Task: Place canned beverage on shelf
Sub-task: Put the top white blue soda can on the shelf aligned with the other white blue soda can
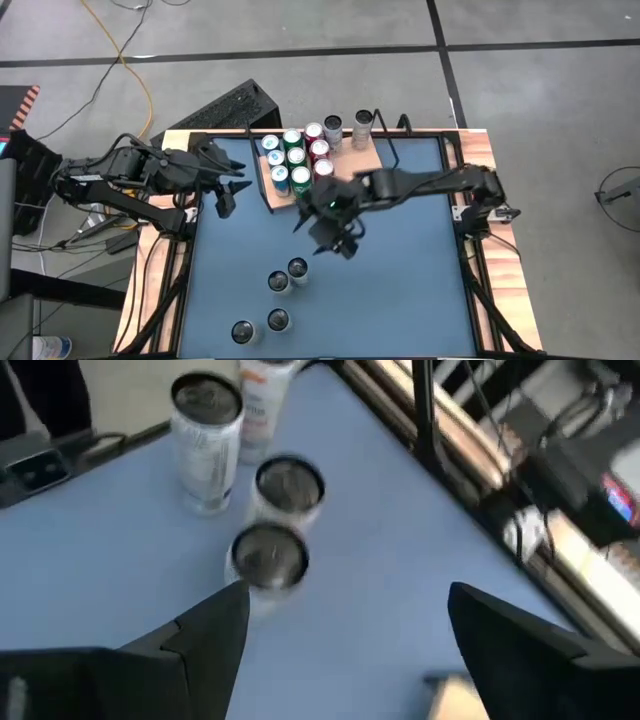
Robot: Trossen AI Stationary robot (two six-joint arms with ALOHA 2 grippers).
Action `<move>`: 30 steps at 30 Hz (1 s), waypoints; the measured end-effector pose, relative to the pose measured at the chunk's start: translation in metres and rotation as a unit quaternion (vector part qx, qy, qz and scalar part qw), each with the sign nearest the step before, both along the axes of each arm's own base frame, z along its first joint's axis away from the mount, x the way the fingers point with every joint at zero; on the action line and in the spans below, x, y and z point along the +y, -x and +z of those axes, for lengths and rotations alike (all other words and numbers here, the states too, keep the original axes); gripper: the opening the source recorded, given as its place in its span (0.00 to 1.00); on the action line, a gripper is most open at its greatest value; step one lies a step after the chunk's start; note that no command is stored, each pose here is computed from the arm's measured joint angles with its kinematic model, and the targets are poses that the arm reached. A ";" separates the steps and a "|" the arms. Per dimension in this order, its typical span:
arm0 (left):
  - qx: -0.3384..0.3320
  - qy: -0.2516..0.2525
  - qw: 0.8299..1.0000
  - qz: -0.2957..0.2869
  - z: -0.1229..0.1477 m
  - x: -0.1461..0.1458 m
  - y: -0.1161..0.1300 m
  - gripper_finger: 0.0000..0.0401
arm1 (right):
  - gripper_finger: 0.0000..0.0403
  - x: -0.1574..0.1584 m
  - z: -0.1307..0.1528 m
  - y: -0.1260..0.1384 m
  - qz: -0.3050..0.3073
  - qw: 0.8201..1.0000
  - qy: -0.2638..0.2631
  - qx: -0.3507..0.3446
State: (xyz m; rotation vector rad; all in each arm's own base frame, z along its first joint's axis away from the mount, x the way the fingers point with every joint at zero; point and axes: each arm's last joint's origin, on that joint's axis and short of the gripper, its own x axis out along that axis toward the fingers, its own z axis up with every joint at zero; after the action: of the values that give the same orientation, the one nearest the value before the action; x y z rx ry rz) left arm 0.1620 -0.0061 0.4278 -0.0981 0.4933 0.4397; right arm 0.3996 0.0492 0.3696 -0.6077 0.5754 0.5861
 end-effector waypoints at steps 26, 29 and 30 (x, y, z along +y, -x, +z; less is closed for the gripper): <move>0.016 0.014 1.000 -0.003 -0.003 0.000 0.002 0.51 | 0.82 0.027 -0.085 -0.063 0.126 0.991 -0.040 0.002; 0.020 0.014 1.000 -0.003 -0.004 0.000 0.002 0.51 | 0.82 0.028 -0.087 -0.062 0.132 0.990 -0.048 0.018; 0.021 0.014 1.000 -0.003 -0.004 0.000 0.002 0.51 | 0.82 0.028 -0.087 -0.062 0.133 0.990 -0.049 0.017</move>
State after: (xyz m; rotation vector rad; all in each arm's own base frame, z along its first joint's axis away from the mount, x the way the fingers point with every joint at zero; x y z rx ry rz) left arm 0.1596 -0.0064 0.4236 -0.1144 0.5416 0.4298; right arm 0.4612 0.0772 0.2826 -0.5868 0.4978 0.8715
